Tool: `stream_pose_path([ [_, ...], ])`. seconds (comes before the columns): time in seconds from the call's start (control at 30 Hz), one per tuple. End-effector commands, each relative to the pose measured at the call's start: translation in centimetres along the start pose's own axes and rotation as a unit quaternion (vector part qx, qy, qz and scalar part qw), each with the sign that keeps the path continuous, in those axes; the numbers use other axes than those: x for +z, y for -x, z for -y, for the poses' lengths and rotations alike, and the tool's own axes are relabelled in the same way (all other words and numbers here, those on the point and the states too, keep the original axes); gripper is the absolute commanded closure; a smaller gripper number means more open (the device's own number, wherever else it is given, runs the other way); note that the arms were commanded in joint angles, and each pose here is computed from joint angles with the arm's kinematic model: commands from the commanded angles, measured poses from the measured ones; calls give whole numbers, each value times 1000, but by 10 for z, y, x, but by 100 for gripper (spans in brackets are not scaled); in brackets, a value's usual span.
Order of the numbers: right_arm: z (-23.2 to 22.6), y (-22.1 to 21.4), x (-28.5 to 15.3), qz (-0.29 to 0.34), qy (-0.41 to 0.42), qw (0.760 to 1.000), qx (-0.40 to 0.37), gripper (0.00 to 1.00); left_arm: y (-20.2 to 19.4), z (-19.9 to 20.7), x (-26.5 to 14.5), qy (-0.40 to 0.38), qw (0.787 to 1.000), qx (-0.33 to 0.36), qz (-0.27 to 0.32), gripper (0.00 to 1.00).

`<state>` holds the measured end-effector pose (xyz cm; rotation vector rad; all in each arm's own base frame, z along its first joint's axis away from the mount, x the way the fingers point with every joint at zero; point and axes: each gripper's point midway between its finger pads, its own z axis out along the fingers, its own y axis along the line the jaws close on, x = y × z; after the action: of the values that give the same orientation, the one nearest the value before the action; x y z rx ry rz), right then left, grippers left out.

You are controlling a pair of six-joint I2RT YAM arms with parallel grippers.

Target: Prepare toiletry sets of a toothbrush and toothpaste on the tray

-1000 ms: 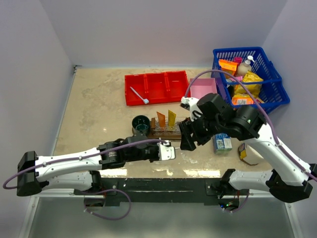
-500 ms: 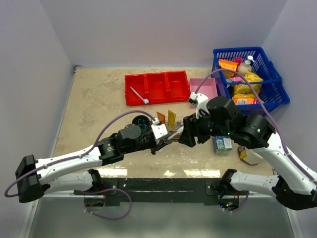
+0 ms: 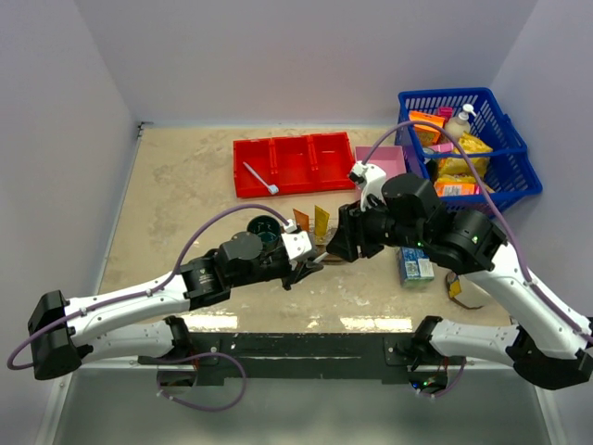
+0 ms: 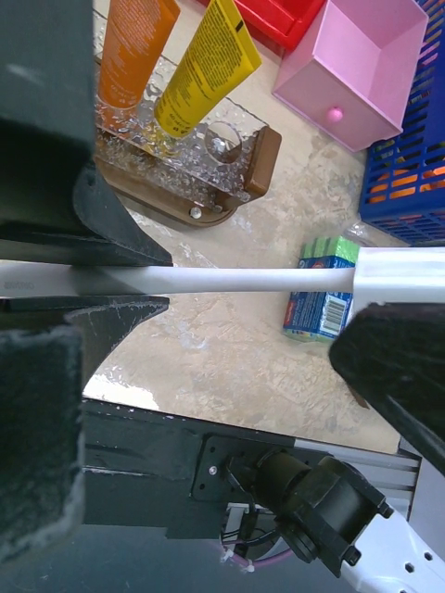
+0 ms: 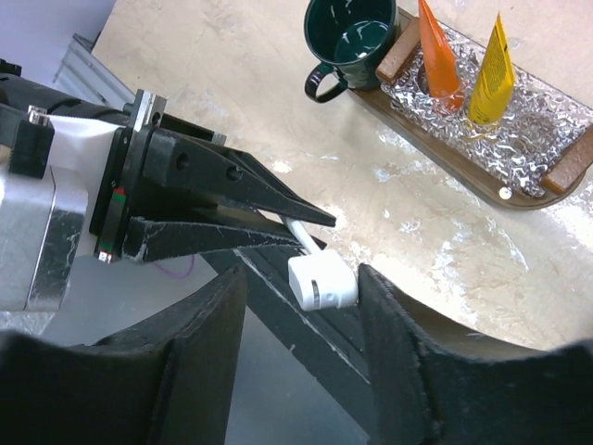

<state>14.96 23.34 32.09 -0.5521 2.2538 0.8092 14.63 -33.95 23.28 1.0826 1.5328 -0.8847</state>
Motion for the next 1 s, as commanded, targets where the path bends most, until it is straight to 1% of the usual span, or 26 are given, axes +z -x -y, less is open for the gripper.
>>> stream_pose_path([
  [0.0, -7, 13, 3, 25, 12, 1000, 3, 50, 19, 1, -2, -1, 999, -1, 37, 100],
  [0.03, -6, 13, 4, 23, 11, 1000, 2, 52, 19, 1, -2, -1, 999, -1, 38, 100],
  [0.07, -6, 13, 3, 24, 11, 1000, 2, 56, 19, 0, -3, 1, 999, -1, 38, 100],
  [0.1, -7, 13, 3, 24, 14, 1000, 2, 58, 19, 0, -3, 2, 999, -2, 38, 100],
  [0.33, -5, 7, 7, 13, 11, 1000, 3, 65, 20, -1, -3, 6, 999, -3, 40, 100],
  [0.4, -5, 8, 6, 16, 12, 1000, 3, 71, 19, -1, -2, 5, 999, -3, 38, 100],
  [0.43, -5, 8, 6, 16, 11, 1000, 3, 75, 19, 0, -2, 3, 999, -3, 38, 100],
  [0.5, -4, 10, 6, 20, 9, 1000, 2, 78, 19, 0, -2, 2, 999, -3, 38, 100],
  [0.53, -4, 11, 5, 23, 7, 1000, 1, 82, 19, 0, -2, 3, 999, -3, 37, 100],
  [0.57, -3, 13, 4, 28, 5, 1000, 0, 83, 19, -1, -2, 4, 999, -5, 36, 97],
  [0.6, -3, 14, 4, 30, 4, 1000, 2, 83, 20, -1, -2, 6, 999, -5, 37, 90],
  [0.67, -3, 16, 1, 35, 2, 999, 1, 87, 20, -1, -2, 6, 999, -8, 38, 82],
  [0.7, -2, 17, -1, 38, 1, 999, -1, 87, 21, -1, -4, 7, 999, -9, 41, 68],
  [0.77, 0, 18, -4, 39, -7, 999, -4, 88, 25, -1, -5, 7, 999, -12, 49, 49],
  [0.8, 3, 20, -5, 42, -16, 999, -8, 88, 26, -2, -6, 10, 999, -13, 52, 32],
  [0.87, 7, 21, -9, 39, -28, 999, -15, 88, 32, -3, -10, 12, 998, -16, 64, 20],
  [0.9, 15, 24, -10, 43, -51, 997, -26, 88, 32, -5, -12, 17, 997, -20, 67, 12],
  [0.93, 17, 30, -16, 53, -61, 996, -31, 89, 36, -10, -14, 24, 997, -24, 76, 10],
  [0.97, 23, 29, -20, 46, -79, 995, -41, 89, 41, -11, -18, 28, 995, -29, 87, 8],
])
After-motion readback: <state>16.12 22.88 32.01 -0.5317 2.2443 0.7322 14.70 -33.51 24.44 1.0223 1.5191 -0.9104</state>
